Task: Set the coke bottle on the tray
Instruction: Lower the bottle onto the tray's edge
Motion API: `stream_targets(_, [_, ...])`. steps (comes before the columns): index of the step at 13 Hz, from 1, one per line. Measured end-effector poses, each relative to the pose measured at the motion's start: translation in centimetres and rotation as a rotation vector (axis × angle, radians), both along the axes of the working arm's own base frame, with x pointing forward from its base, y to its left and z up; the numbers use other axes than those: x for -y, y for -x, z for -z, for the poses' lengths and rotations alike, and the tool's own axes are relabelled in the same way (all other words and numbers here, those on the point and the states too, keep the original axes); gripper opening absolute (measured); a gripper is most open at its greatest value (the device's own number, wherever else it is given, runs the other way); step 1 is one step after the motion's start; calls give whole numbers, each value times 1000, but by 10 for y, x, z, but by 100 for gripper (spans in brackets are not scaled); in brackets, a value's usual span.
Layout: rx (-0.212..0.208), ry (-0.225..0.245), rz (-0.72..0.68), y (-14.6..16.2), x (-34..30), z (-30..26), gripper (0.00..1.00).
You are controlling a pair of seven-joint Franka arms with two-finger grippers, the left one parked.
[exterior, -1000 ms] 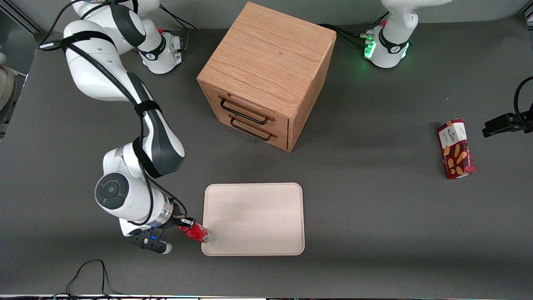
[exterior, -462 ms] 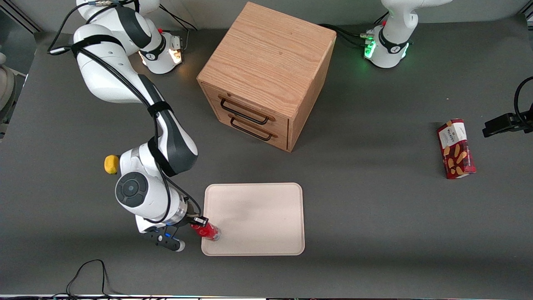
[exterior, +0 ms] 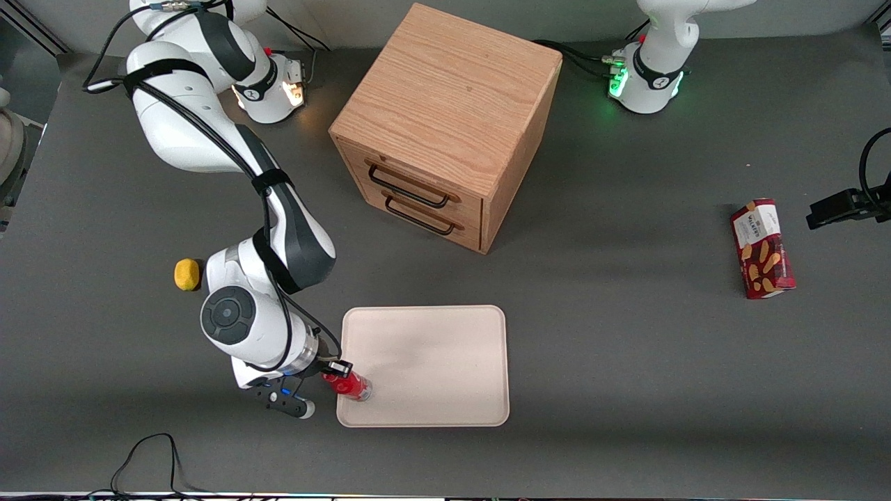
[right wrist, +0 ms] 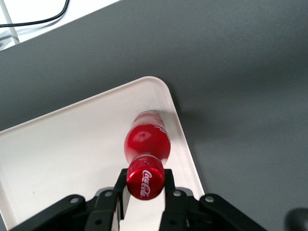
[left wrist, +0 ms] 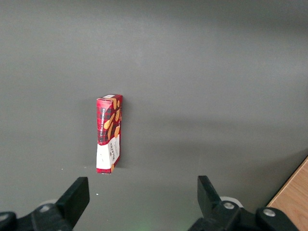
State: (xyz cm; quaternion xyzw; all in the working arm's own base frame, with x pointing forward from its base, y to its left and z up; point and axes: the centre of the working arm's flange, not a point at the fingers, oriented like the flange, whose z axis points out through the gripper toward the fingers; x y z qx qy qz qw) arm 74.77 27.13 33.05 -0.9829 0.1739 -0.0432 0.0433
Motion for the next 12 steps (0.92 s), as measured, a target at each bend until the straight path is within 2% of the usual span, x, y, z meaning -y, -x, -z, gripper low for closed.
stream_targets(2, [4, 1, 0, 0, 0, 0, 32])
stream_targets(3, [12, 5, -1, -1, 1, 0, 38])
stream_targets(4, [20, 14, -5, -2, 1, 2, 47])
stream_targets(8, [22, 23, 11, -2, 1, 4, 92])
stream_targets(9, [22, 22, 19, -2, 0, 4, 100])
stream_targets(12, [38, 10, 53, -3, -1, 2, 100])
